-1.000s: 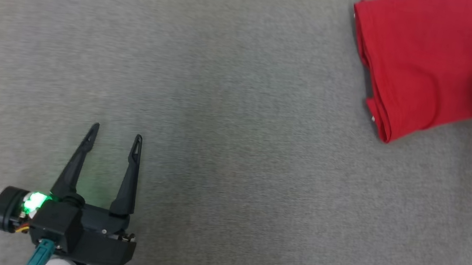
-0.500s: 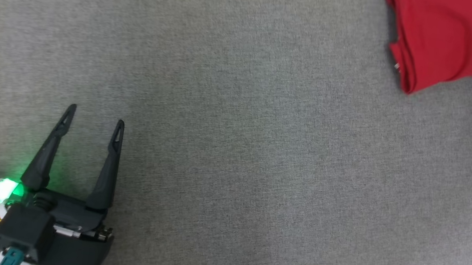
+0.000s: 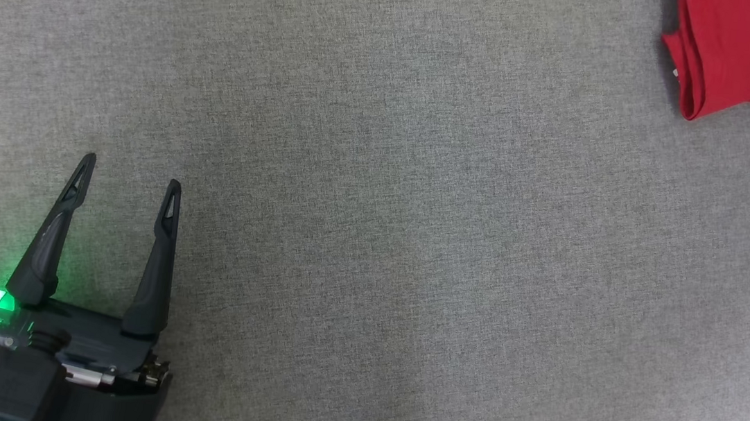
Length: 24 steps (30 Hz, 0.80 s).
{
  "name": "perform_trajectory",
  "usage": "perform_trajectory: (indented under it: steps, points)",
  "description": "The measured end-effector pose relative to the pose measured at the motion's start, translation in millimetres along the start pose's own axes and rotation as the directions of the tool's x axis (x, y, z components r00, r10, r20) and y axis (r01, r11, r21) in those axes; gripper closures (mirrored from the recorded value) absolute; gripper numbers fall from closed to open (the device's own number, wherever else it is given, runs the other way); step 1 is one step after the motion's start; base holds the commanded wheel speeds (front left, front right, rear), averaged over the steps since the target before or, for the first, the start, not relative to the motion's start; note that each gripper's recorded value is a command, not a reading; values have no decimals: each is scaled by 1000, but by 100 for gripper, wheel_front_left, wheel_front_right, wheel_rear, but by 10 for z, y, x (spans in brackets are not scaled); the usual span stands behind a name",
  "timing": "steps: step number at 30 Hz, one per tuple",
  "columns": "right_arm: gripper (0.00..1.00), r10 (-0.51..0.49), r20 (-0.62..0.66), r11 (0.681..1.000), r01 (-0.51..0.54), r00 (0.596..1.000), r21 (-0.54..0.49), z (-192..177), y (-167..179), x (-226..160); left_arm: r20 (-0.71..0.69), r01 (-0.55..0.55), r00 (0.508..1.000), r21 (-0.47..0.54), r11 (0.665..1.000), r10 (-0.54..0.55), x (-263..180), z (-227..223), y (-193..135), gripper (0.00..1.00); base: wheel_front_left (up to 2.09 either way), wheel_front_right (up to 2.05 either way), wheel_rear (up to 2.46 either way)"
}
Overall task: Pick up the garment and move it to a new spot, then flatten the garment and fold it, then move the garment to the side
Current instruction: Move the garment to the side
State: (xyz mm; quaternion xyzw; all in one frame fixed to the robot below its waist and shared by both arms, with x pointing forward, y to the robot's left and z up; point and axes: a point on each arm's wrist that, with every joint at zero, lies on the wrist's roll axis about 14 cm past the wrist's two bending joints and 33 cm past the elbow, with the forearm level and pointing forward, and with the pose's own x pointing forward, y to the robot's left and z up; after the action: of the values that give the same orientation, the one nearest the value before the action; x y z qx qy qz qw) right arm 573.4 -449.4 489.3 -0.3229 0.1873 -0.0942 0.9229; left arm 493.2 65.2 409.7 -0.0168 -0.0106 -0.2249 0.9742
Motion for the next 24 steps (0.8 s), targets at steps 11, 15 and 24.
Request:
perform_trajectory:
  steps: [11, 15, 24]
  points:
    - [0, -5, -20, 1000, 5, 1000, -25, -23, -31, 9, 17, -20, 1000, 13, 1000, 19, -12, 73, 38, 0, 0, 0, 0]
    - [0, -19, -27, 999, 18, 999, -37, -32, -90, 3, 17, -25, 1000, 15, 1000, 25, -13, 77, 45, 0, 0, 0, 0]
    - [0, -70, 60, 997, 70, 996, 13, 254, -288, -71, 17, -72, 997, -4, 997, 72, -67, 164, 106, 0, 0, 0, 0]
